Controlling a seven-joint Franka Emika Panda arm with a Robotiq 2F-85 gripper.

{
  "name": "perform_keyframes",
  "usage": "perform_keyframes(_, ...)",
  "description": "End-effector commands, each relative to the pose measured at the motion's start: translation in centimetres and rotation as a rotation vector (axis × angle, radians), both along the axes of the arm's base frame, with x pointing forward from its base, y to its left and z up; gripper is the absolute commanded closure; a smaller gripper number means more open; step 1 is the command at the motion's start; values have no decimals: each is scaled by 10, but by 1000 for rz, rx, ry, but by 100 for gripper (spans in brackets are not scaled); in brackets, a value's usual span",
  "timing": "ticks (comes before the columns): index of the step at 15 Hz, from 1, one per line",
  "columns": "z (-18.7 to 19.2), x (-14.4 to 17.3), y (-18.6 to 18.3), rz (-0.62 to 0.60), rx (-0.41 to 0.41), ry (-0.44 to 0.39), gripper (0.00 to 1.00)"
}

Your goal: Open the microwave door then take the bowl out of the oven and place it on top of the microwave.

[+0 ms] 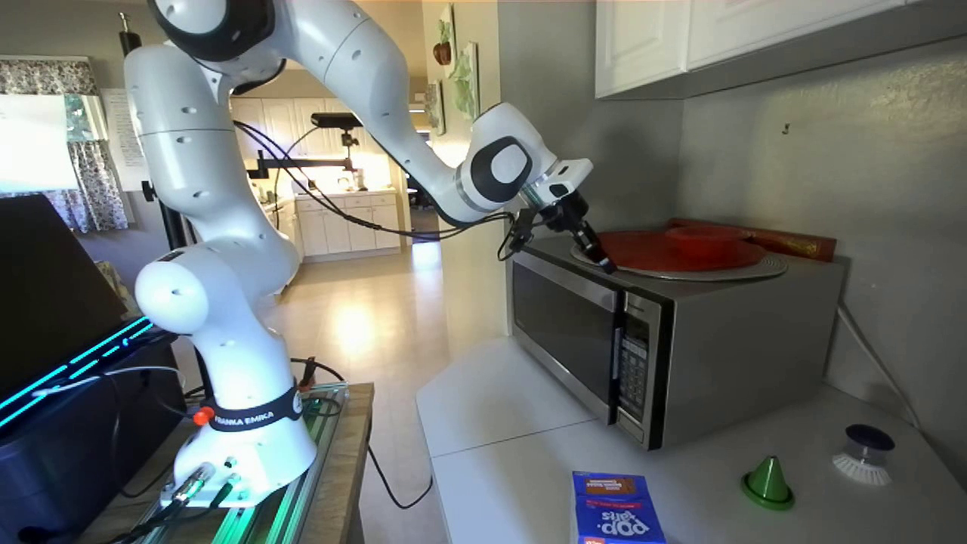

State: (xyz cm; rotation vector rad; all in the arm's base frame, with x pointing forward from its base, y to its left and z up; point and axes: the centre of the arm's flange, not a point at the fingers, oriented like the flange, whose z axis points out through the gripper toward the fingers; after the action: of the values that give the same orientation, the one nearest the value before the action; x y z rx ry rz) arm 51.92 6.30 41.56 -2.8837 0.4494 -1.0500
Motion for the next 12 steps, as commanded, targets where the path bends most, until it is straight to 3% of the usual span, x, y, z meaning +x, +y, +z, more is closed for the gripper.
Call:
perform_keyframes(1,-15,5,5,-11,-6,-26,100)
perform_keyframes(12,-28,9,6,-18,-30,-36,100)
